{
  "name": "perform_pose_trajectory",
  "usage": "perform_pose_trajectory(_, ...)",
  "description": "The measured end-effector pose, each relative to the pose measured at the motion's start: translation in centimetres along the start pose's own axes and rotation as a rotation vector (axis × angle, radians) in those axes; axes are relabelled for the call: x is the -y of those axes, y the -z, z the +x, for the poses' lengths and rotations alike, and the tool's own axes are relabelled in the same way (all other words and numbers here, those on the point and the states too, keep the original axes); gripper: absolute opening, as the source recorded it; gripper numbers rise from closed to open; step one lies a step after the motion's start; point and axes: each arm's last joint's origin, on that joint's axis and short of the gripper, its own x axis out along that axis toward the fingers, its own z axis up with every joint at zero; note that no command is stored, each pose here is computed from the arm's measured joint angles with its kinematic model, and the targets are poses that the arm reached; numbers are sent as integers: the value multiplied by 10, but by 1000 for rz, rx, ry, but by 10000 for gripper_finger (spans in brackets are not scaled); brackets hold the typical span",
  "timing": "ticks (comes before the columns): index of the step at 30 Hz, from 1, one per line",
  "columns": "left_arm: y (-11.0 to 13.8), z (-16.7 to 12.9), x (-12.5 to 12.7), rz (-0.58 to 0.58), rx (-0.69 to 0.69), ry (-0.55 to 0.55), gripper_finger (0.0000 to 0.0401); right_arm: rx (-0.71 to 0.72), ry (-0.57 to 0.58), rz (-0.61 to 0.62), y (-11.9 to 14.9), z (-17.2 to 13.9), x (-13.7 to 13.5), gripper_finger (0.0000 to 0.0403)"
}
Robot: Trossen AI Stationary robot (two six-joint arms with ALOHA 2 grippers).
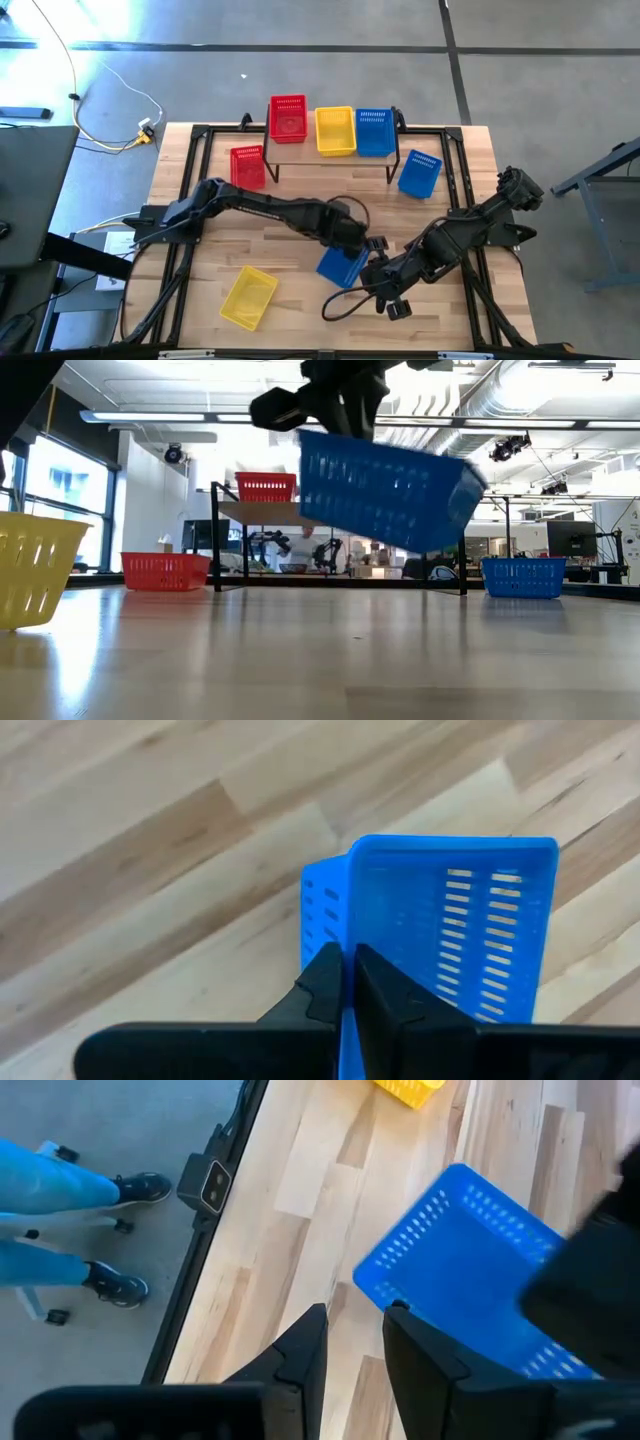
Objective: Stack baskets on shelf by color
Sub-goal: Stack the bottom blue bin on top of the blue bin on the shelf
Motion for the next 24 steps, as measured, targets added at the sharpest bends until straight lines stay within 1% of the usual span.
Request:
perform_pose_trajectory(7, -23, -11, 1, -31, 39, 62, 1, 1, 7, 23, 0, 0, 0, 87)
perform_pose_trajectory(11, -36, -16, 6, -52, 81, 143, 1, 16, 60, 27, 0, 0, 2, 87)
perform_pose_trajectory(14, -43, -20, 9, -56, 110, 200, 1, 13, 76, 42, 0, 0, 2, 87)
perform_pose_trajectory(17, -47, -20, 11, -60, 122, 230, 2, -5, 90, 57, 2, 0, 3, 87)
perform_pose_trajectory(24, -53, -19, 11, -56, 124, 256, 2, -56, 170, 189, 10, -1, 7, 88)
